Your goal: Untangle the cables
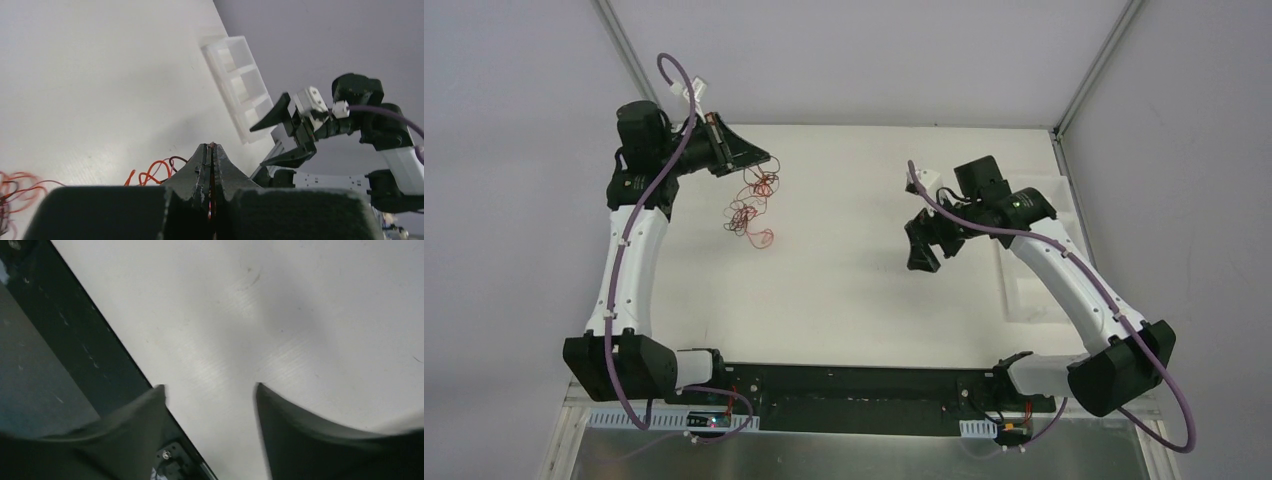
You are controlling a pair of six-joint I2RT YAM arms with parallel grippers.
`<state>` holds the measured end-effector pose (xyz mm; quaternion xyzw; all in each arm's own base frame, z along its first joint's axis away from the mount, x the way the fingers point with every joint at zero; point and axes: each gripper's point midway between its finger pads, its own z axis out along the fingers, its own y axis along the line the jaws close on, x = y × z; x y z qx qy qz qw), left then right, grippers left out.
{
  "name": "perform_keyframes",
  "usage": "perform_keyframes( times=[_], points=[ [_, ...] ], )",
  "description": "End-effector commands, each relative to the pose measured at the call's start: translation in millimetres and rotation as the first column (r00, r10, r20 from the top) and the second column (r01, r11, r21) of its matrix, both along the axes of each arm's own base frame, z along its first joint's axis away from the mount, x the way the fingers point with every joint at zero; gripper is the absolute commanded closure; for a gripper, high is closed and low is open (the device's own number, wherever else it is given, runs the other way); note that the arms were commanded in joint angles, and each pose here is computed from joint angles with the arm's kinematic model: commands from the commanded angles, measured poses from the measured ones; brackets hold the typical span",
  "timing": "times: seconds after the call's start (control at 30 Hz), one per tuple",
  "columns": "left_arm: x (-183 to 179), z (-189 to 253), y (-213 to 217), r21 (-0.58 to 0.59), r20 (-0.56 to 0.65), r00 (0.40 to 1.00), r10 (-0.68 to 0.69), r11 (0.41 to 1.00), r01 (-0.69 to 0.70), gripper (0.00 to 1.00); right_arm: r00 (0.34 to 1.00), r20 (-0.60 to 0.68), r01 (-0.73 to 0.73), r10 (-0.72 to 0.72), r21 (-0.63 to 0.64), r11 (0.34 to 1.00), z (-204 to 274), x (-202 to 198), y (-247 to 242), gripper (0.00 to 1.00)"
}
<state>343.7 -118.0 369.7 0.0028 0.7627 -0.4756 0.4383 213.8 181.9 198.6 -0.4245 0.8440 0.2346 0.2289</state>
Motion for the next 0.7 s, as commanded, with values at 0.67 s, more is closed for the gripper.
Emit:
perform_keyframes(
  times=[0.67],
  points=[
    [-29.2,24.8,-90.6,-0.048,0.069,0.928,-0.366,0.928,0.369,1.00,0.992,-0.033,-0.101,0.119,0.340,0.935,-91.5,37.5,166.5,0.15]
  ],
)
